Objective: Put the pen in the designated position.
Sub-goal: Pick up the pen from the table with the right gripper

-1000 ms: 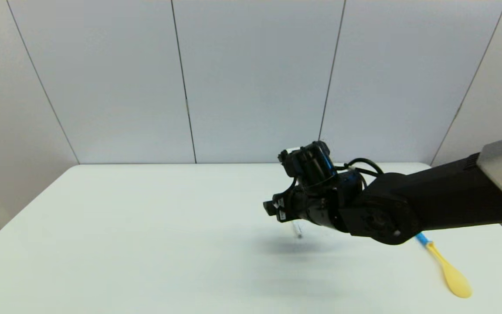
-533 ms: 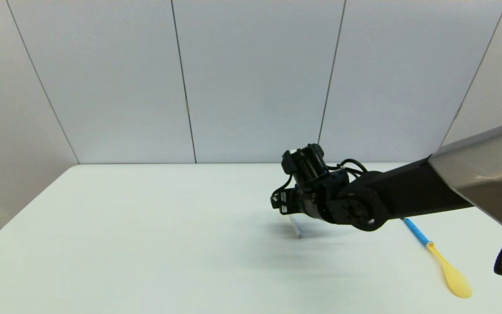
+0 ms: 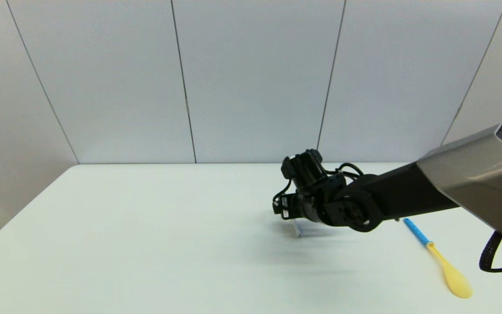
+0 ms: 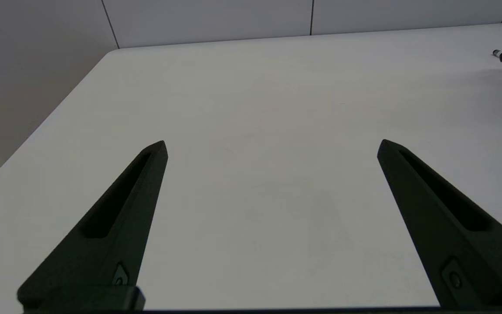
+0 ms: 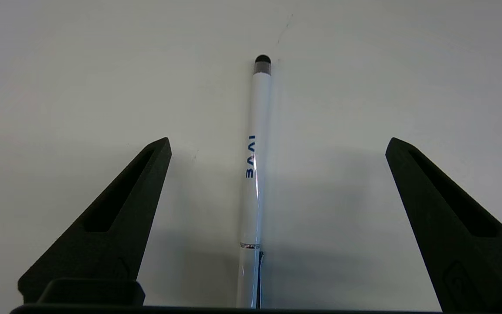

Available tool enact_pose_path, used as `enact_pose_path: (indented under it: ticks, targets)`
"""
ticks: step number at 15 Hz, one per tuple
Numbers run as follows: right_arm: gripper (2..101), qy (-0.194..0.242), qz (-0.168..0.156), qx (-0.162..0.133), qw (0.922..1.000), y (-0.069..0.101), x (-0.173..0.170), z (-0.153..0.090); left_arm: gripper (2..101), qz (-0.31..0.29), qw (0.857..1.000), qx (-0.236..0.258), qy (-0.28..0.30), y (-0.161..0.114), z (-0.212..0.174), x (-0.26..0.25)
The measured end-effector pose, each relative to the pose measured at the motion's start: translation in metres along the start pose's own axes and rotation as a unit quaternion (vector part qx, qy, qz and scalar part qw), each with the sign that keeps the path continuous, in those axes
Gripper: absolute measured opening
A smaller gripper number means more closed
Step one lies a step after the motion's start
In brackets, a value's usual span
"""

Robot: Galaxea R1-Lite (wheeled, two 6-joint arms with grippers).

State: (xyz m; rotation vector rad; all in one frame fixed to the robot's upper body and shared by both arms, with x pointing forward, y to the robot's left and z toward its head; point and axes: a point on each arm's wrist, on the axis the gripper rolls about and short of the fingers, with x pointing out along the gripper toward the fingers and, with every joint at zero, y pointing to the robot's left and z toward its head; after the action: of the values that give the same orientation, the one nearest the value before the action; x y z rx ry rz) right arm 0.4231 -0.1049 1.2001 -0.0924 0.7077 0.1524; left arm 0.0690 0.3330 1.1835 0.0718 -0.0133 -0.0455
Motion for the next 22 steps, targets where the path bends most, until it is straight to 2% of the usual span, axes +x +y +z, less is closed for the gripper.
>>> enact_pose_path:
  ticks: [2, 8, 13, 21, 22]
  targets:
    - [98.0, 0.015, -0.001, -0.005, 0.9999, 0.002, 0.0, -0.004, 97.9, 0.0, 1.0, 0.0, 0.0, 0.0, 0.0, 0.0]
    - [98.0, 0.02, 0.012, -0.006, 0.9997, 0.008, 0.004, -0.009, 97.9, 0.0, 1.0, 0.0, 0.0, 0.0, 0.0, 0.0]
    - [98.0, 0.029, 0.011, 0.027, 0.9992, 0.009, 0.01, -0.011, 97.9, 0.0, 1.0, 0.0, 0.0, 0.0, 0.0, 0.0]
    - [98.0, 0.036, 0.009, 0.027, 0.999, 0.009, 0.012, -0.015, 97.9, 0.0, 1.0, 0.0, 0.0, 0.0, 0.0, 0.0]
    - [88.7, 0.037, 0.009, 0.026, 0.9989, 0.009, 0.013, -0.015, 97.9, 0.0, 1.0, 0.0, 0.0, 0.0, 0.0, 0.0]
